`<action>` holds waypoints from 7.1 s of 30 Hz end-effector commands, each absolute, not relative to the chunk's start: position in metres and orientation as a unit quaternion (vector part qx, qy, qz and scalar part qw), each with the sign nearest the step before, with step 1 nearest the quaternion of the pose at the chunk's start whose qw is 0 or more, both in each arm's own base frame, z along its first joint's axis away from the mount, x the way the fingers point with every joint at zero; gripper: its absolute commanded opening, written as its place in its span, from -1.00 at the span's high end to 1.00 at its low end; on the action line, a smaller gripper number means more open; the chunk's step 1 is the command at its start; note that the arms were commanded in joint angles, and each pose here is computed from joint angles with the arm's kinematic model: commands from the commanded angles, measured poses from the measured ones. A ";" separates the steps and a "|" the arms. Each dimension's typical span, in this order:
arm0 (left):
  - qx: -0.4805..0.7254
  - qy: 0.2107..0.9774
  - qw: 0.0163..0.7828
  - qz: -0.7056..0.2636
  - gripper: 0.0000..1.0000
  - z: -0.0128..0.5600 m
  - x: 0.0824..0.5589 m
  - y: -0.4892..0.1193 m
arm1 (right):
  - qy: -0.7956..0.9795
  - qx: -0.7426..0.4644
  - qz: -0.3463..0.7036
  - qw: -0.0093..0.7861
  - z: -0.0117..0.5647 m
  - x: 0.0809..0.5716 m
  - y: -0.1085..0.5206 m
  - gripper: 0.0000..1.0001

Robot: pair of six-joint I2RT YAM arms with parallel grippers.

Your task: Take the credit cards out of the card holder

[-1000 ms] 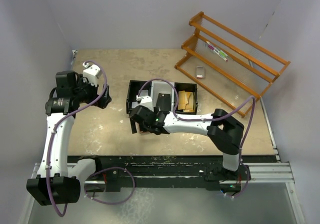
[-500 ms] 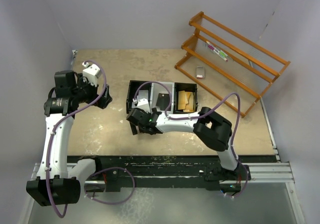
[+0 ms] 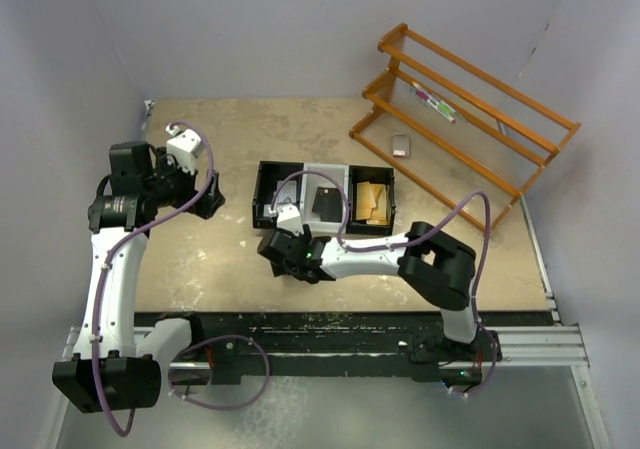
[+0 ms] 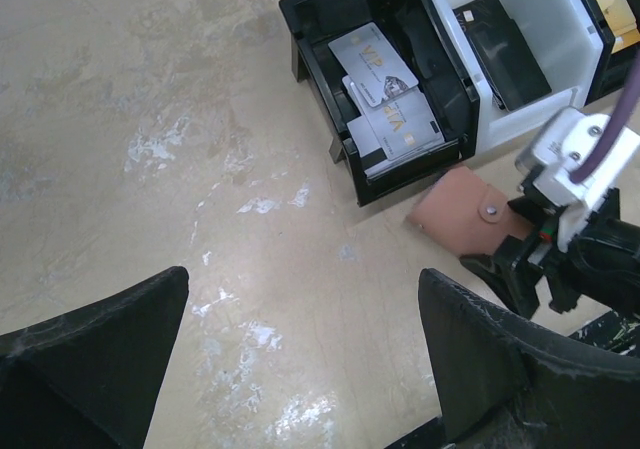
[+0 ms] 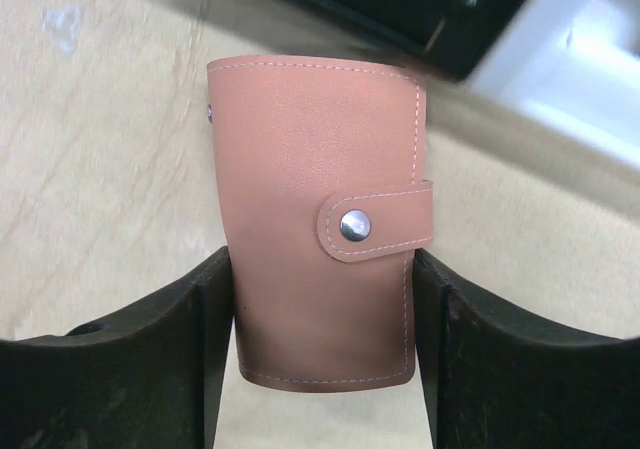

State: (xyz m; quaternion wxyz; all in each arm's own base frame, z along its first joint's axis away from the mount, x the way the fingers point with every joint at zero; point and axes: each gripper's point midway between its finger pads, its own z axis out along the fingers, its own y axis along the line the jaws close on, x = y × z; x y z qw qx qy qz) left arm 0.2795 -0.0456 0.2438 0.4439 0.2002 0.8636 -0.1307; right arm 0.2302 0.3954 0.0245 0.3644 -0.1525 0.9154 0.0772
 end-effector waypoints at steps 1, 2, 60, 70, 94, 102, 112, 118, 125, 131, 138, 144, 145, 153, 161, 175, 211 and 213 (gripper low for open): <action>0.209 0.846 0.471 -0.136 -0.99 0.267 0.285 -0.051 | 0.904 -0.181 0.089 0.378 0.041 0.206 0.392 -0.24; 0.207 0.846 0.473 -0.135 -0.99 0.268 0.285 -0.050 | 0.899 -0.185 0.098 0.384 0.050 0.201 0.394 -0.24; 0.145 0.777 0.363 -0.493 0.97 0.339 0.226 -0.143 | 0.717 -0.193 0.396 0.540 0.352 0.199 0.438 -0.63; 0.172 0.778 0.415 -0.439 1.00 0.346 0.227 -0.135 | 0.775 -0.095 0.338 0.525 0.355 0.243 0.382 -0.60; 0.183 0.782 0.428 -0.414 1.00 0.345 0.216 -0.131 | 0.793 -0.091 0.221 0.560 0.338 0.253 0.424 0.01; 0.183 0.781 0.432 -0.411 1.00 0.349 0.217 -0.131 | 0.799 -0.101 0.217 0.551 0.325 0.249 0.427 0.12; 0.178 0.780 0.431 -0.418 1.00 0.350 0.221 -0.132 | 0.791 -0.123 0.230 0.553 0.327 0.238 0.434 -0.02; 0.178 0.778 0.432 -0.419 1.00 0.352 0.221 -0.132 | 0.797 -0.122 0.204 0.555 0.317 0.241 0.433 0.00; 0.177 0.780 0.430 -0.420 1.00 0.352 0.220 -0.132 | 0.803 -0.122 0.120 0.571 0.304 0.250 0.429 0.23; 0.176 0.781 0.430 -0.418 1.00 0.352 0.221 -0.131 | 0.804 -0.124 0.059 0.579 0.289 0.255 0.422 0.45; 0.174 0.780 0.430 -0.420 1.00 0.354 0.223 -0.132 | 0.804 -0.121 0.007 0.583 0.280 0.260 0.409 0.72; 0.175 0.780 0.432 -0.417 1.00 0.355 0.223 -0.131 | 0.811 -0.123 -0.014 0.571 0.274 0.257 0.398 1.00; 0.176 0.780 0.433 -0.416 1.00 0.354 0.224 -0.131 | 0.812 -0.120 -0.013 0.571 0.274 0.257 0.397 1.00; 0.178 0.780 0.437 -0.411 1.00 0.356 0.225 -0.130 | 0.823 -0.092 0.005 0.560 0.273 0.261 0.383 1.00; 0.183 0.778 0.437 -0.412 1.00 0.357 0.223 -0.131 | 0.831 -0.075 0.141 0.532 0.298 0.276 0.371 0.83; 0.191 0.755 0.429 -0.457 1.00 0.376 0.211 -0.141 | 0.698 -0.247 0.499 0.450 0.349 0.193 0.390 -0.73; 0.232 0.716 0.425 -0.503 1.00 0.405 0.178 -0.153 | 0.693 -0.260 0.483 0.468 0.369 0.221 0.380 -0.04; 0.232 0.716 0.426 -0.503 1.00 0.406 0.177 -0.153 | 0.700 -0.255 0.473 0.471 0.366 0.225 0.378 -0.04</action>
